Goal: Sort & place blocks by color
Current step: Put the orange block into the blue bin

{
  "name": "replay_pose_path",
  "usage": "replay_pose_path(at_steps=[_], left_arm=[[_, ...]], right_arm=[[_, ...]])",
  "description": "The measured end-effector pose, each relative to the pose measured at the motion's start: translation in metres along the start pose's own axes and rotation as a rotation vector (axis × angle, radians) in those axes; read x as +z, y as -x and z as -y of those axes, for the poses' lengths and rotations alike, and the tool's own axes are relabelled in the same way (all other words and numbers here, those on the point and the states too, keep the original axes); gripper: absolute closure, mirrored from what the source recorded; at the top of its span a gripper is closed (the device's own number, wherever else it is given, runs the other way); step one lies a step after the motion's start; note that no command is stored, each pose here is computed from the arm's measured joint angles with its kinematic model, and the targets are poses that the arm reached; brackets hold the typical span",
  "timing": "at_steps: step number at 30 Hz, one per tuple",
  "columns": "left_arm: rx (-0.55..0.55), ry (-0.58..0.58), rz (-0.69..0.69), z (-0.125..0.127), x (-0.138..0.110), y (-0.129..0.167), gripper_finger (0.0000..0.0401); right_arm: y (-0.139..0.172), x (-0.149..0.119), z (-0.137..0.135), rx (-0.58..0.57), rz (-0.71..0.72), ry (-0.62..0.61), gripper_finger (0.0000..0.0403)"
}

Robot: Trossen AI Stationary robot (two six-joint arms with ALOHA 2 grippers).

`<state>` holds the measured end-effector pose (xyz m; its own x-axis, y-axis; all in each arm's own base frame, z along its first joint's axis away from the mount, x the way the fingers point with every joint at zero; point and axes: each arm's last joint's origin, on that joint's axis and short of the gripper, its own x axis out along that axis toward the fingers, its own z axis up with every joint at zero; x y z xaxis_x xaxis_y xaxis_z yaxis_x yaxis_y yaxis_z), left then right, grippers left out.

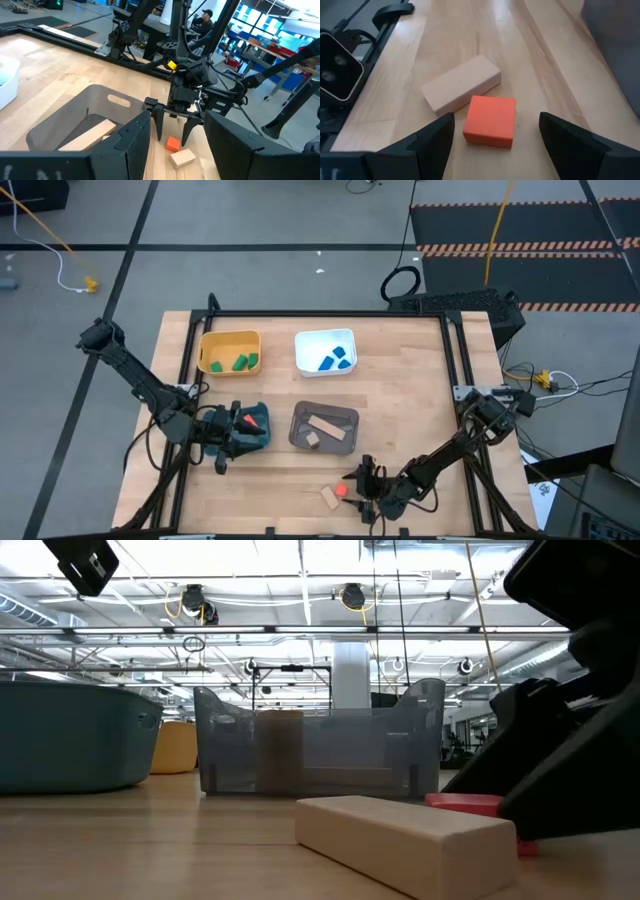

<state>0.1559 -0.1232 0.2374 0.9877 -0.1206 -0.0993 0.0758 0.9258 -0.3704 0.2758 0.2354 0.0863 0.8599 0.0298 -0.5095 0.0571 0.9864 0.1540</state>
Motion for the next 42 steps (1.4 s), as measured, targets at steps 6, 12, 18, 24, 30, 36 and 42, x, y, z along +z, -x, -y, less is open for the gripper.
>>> replay_pose_path(at_steps=[6,12,18,24,30,36,42], left_arm=[[0.001,0.000,0.000,0.000,0.000,0.000,0.0215],[0.001,0.000,0.000,0.000,0.000,0.000,0.0215],[0.000,0.000,0.000,0.000,0.000,0.000,0.0215],[0.000,0.000,0.000,0.000,0.000,0.000,0.0215],[0.000,0.006,0.002,0.000,0.000,0.000,0.0215],[-0.006,0.018,0.015,0.001,0.002,0.000,0.0215],[0.005,0.079,0.030,-0.002,0.004,-0.002,0.0215]], right_arm=[[0.000,0.000,0.000,-0.002,-0.003,-0.003,0.0123],[0.000,-0.001,0.000,-0.002,-0.005,-0.015,0.0158],[-0.004,0.001,0.007,-0.014,-0.035,-0.069,0.0219],[-0.009,0.006,0.014,-0.004,-0.068,-0.119,0.0289],[-0.011,0.010,0.010,0.077,-0.032,-0.103,0.0289],[-0.004,0.023,0.004,0.171,-0.010,-0.102,0.0289],[0.011,0.054,0.005,0.152,0.107,-0.020,0.0289]])
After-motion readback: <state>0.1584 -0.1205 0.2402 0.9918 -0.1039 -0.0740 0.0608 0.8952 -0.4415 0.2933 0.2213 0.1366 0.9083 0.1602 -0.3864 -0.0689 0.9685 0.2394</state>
